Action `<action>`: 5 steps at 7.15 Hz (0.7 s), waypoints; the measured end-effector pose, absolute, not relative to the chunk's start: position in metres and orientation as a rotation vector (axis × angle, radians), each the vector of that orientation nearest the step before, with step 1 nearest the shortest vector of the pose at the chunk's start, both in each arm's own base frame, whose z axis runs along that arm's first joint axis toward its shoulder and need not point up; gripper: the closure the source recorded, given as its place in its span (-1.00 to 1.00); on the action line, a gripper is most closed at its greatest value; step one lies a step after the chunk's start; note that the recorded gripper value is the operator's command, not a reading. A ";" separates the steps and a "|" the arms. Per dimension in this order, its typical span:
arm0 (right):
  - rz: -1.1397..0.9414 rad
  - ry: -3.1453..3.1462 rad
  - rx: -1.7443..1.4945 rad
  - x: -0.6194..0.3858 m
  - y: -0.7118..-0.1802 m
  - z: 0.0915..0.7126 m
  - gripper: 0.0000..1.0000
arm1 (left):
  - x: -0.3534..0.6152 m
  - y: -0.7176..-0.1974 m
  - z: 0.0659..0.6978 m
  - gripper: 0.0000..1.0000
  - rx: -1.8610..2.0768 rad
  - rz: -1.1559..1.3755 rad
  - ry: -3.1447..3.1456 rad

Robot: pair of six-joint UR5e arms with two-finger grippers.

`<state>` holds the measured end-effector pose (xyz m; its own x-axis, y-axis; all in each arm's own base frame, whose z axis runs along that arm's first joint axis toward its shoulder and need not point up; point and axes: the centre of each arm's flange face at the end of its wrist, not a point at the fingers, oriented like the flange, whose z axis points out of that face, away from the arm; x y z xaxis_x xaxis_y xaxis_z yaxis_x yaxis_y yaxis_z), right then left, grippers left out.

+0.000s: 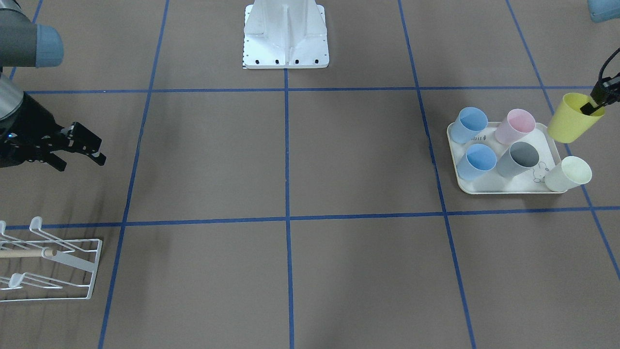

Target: Transfer IKEA cup to right arm and place on rack

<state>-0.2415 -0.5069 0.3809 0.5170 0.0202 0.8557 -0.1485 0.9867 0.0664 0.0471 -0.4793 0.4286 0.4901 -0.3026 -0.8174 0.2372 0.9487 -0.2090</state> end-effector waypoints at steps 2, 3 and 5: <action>0.198 -1.136 0.174 -0.298 -0.490 0.336 -0.98 | 0.125 -0.498 0.324 1.00 -0.202 -0.448 1.127; 0.255 -1.210 0.192 -0.327 -0.475 0.316 -0.98 | 0.181 -0.497 0.278 1.00 -0.259 -0.442 1.171; 0.346 -1.380 0.186 -0.367 -0.448 0.270 -0.98 | 0.268 -0.479 0.212 1.00 -0.292 -0.396 1.262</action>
<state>-0.3668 -0.4484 0.2702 0.1503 0.1310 0.9799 -0.3469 0.9352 -0.0719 0.2678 -0.4793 0.2118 0.2506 -0.4436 -0.8605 0.1277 0.8962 -0.4248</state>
